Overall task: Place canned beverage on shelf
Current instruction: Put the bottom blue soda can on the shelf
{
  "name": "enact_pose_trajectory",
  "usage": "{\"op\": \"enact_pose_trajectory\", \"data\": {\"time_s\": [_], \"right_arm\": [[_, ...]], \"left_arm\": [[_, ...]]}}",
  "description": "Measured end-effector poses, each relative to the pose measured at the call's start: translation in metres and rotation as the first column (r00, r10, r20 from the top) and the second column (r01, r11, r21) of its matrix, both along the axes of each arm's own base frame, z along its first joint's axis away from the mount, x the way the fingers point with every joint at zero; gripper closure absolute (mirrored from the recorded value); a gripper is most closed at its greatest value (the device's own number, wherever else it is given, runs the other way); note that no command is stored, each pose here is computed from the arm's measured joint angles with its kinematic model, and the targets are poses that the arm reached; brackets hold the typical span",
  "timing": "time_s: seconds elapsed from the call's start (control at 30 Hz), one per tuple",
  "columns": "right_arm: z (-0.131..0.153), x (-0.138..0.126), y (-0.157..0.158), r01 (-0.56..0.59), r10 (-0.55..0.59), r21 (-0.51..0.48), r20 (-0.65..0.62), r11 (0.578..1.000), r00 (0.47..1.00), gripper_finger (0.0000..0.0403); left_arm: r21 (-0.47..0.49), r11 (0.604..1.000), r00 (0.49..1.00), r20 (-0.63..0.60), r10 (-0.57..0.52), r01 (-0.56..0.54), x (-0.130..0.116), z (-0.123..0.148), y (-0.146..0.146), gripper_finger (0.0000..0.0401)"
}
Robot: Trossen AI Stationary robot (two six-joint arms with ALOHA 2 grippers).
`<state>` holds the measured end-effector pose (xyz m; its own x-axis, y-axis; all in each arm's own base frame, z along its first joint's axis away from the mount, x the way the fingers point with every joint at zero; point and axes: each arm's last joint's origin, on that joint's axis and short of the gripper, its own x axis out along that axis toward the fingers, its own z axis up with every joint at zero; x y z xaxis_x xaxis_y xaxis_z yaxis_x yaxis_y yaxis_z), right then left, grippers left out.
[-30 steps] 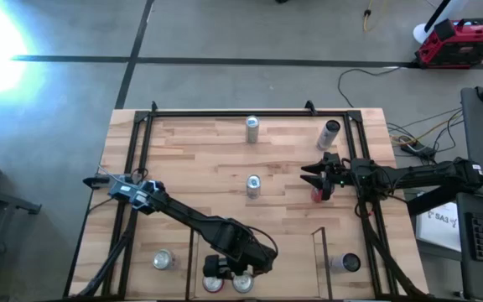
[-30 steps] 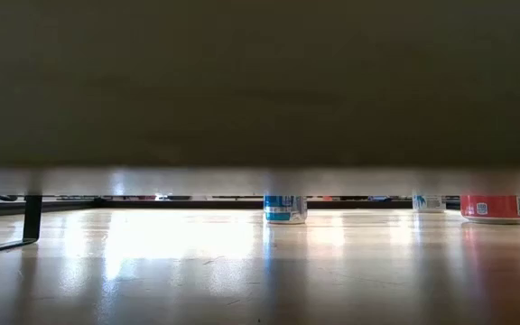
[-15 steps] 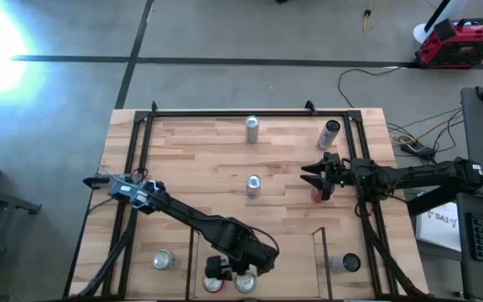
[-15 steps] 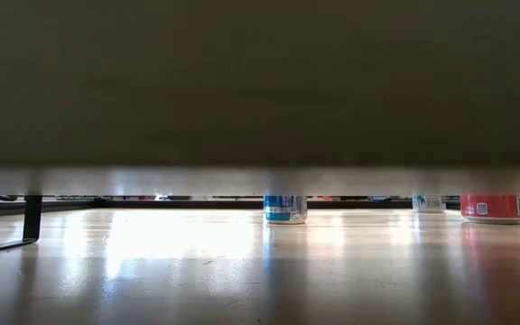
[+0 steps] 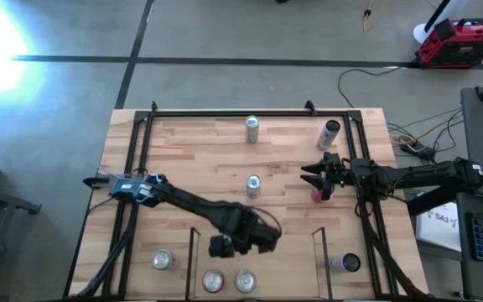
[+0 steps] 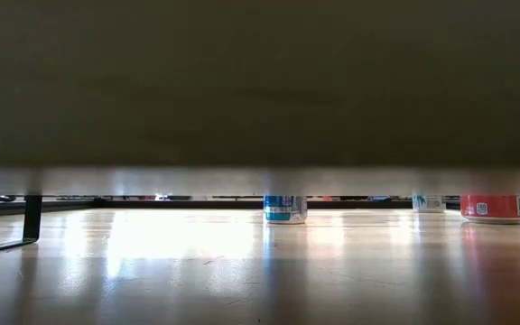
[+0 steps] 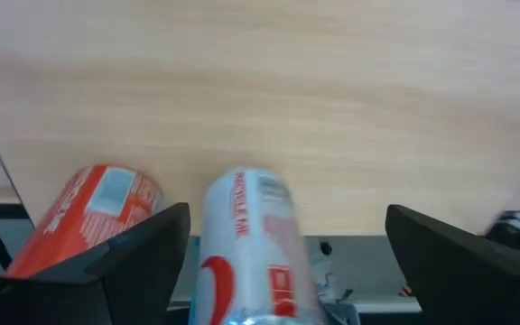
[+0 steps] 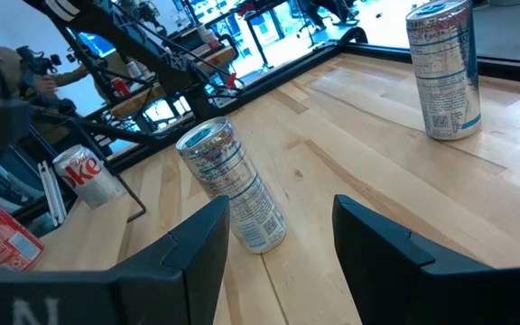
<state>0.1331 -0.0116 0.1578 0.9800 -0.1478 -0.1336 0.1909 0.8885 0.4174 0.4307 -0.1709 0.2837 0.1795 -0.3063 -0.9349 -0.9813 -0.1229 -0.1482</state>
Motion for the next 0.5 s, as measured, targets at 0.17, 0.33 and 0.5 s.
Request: {"op": "enact_pose_trajectory", "data": {"time_s": [0.17,0.33,0.5], "right_arm": [[0.0,0.0,0.0,0.0,0.0,0.0,0.0,1.0,1.0,0.022],[0.0,0.0,0.0,0.0,0.0,0.0,0.0,1.0,1.0,0.022],[0.0,0.0,0.0,0.0,0.0,0.0,0.0,1.0,1.0,0.022]], "left_arm": [[0.008,1.0,1.0,0.012,-0.007,0.006,0.009,0.002,0.032,0.0046],[0.017,1.0,1.0,0.02,-0.002,0.002,0.016,0.003,0.064,0.0046],[0.056,0.998,1.0,-0.016,0.006,-0.005,0.017,0.001,0.095,0.0046]]}}
